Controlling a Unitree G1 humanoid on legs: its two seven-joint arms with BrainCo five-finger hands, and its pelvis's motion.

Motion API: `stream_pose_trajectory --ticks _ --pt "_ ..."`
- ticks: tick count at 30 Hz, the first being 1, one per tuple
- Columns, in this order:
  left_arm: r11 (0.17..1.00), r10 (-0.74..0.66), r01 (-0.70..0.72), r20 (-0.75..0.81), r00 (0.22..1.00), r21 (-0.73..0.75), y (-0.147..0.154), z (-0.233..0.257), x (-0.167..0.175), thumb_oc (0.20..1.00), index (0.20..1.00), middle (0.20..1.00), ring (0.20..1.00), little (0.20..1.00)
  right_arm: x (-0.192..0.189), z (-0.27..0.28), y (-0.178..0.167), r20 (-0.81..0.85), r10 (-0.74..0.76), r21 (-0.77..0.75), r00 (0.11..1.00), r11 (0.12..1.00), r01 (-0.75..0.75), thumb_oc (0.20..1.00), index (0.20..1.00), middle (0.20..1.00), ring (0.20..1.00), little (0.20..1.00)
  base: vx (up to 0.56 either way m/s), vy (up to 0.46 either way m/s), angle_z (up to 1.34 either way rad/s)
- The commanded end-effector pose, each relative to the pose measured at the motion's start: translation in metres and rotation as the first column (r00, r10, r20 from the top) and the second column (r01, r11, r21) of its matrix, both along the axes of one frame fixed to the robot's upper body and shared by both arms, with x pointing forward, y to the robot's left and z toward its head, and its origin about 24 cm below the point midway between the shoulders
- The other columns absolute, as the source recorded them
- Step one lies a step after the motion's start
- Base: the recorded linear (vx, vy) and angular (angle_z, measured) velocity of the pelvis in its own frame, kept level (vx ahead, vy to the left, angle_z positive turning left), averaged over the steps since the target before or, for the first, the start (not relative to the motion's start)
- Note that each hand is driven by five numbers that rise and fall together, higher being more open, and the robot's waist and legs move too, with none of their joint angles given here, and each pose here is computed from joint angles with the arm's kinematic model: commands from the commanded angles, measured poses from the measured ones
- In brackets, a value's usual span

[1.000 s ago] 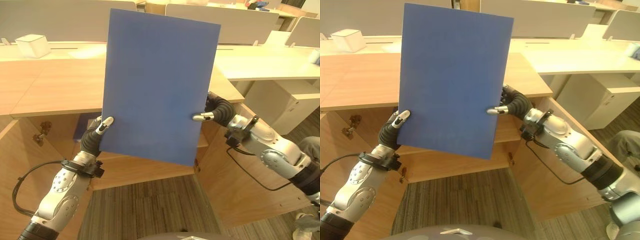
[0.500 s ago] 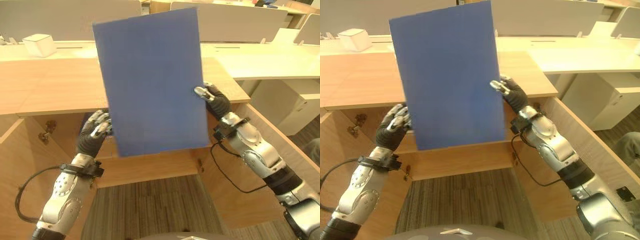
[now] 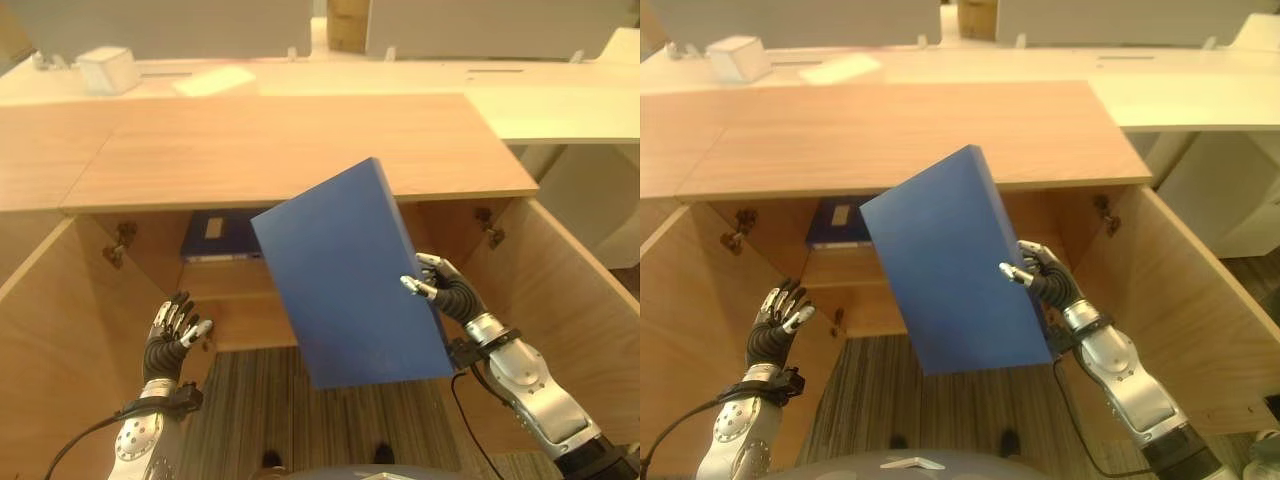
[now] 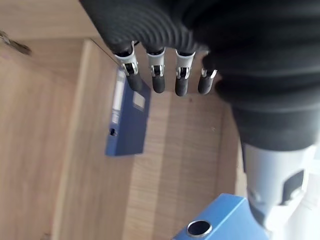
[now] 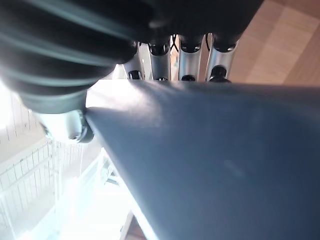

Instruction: Put the empty folder in the office cabinet

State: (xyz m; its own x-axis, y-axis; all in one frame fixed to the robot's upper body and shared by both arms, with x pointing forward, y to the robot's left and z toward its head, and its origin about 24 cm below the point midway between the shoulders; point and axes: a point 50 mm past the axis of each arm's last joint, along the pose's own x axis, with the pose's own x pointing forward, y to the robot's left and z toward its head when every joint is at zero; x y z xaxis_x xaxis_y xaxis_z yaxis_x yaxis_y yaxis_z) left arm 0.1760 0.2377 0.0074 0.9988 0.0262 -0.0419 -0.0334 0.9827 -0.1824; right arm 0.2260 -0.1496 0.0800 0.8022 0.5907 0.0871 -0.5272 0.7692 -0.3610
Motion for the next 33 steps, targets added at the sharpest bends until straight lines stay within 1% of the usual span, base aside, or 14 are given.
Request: stream_pose_trajectory --ticks 1,3,6,9,12,15,18,19,23,27,28,29,30,33 --pt "0.988 -0.016 -0.003 0.123 0.992 0.152 0.010 0.025 0.018 1.000 1.000 1.000 1.000 1.000 0.013 0.053 0.013 0.304 0.083 -0.033 0.949 0.997 -0.077 0.200 0.200 0.200 0.200 0.200 -0.24 -0.028 0.19" --pt "0.983 -0.007 -0.012 0.104 0.995 0.181 0.011 0.020 0.019 1.000 1.000 1.000 1.000 1.000 0.013 0.053 0.023 0.328 0.140 -0.091 0.934 0.989 -0.117 0.200 0.200 0.200 0.200 0.200 -0.21 -0.021 0.20" --pt "0.983 -0.007 -0.011 0.095 0.995 0.185 0.011 0.018 0.019 1.000 1.000 1.000 1.000 1.000 0.014 0.054 0.026 0.338 0.158 -0.116 0.928 0.985 -0.126 0.200 0.200 0.200 0.200 0.200 -0.11 0.006 0.08" --pt "0.976 0.007 -0.017 0.049 0.999 0.215 0.010 0.008 0.018 1.000 1.000 1.000 1.000 1.000 0.017 0.052 0.041 0.360 0.215 -0.187 0.908 0.970 -0.156 0.200 0.200 0.200 0.200 0.200 -0.17 0.026 0.06" --pt "0.970 0.014 -0.020 0.027 1.000 0.241 0.007 0.001 0.022 1.000 1.000 1.000 1.000 1.000 0.021 0.050 0.053 0.371 0.243 -0.204 0.896 0.963 -0.177 0.200 0.200 0.200 0.200 0.200 -0.13 0.035 0.07" --pt "0.969 0.036 -0.034 -0.003 0.999 0.245 0.006 -0.008 0.024 1.000 1.000 1.000 1.000 1.000 0.027 0.044 0.057 0.343 0.219 -0.175 0.913 0.970 -0.167 0.200 0.200 0.200 0.200 0.200 -0.07 0.040 0.06" --pt "0.966 0.067 -0.046 -0.078 0.995 0.253 0.003 -0.026 0.029 1.000 1.000 1.000 1.000 1.000 0.047 0.033 0.061 0.284 0.097 -0.073 0.954 0.994 -0.079 0.200 0.200 0.200 0.200 0.200 -0.08 0.076 0.04" --pt "0.964 0.081 -0.049 -0.114 0.990 0.261 0.002 -0.034 0.030 1.000 1.000 1.000 1.000 1.000 0.058 0.032 0.063 0.277 0.026 -0.029 0.960 0.999 -0.019 0.200 0.200 0.200 0.200 0.200 -0.07 0.081 0.04" --pt "0.959 0.110 -0.058 -0.176 0.978 0.278 0.002 -0.048 0.030 1.000 1.000 1.000 1.000 1.000 0.076 0.042 0.069 0.309 -0.076 0.032 0.948 0.997 0.070 0.200 0.200 0.200 0.200 0.200 -0.04 0.063 0.10" --pt "0.951 0.120 -0.047 -0.226 0.967 0.305 0.001 -0.060 0.029 1.000 1.000 1.000 1.000 1.000 0.109 0.071 0.069 0.380 -0.266 0.119 0.886 0.964 0.238 0.200 0.200 0.200 0.200 0.200 0.00 0.084 0.06" --pt "0.951 0.120 -0.047 -0.226 0.967 0.305 0.001 -0.060 0.029 1.000 1.000 1.000 1.000 1.000 0.109 0.071 0.069 0.380 -0.266 0.119 0.886 0.964 0.238 0.200 0.200 0.200 0.200 0.200 0.02 0.125 0.06" --pt "0.943 0.106 -0.022 -0.239 0.965 0.331 0.000 -0.062 0.030 1.000 1.000 1.000 1.000 1.000 0.121 0.091 0.062 0.426 -0.353 0.166 0.833 0.936 0.312 0.200 0.200 0.200 0.200 0.200 0.02 0.081 0.05" --pt "0.943 0.106 -0.022 -0.239 0.965 0.331 0.000 -0.062 0.030 1.000 1.000 1.000 1.000 1.000 0.121 0.091 0.062 0.426 -0.353 0.166 0.833 0.936 0.312 0.200 0.200 0.200 0.200 0.200 0.04 0.141 0.10" --pt "0.917 0.111 -0.003 -0.248 0.962 0.399 0.007 -0.061 0.035 1.000 1.000 1.000 1.000 1.000 0.131 0.108 0.048 0.478 -0.430 0.175 0.766 0.901 0.397 0.200 0.200 0.200 0.200 0.200 0.04 0.133 0.14"
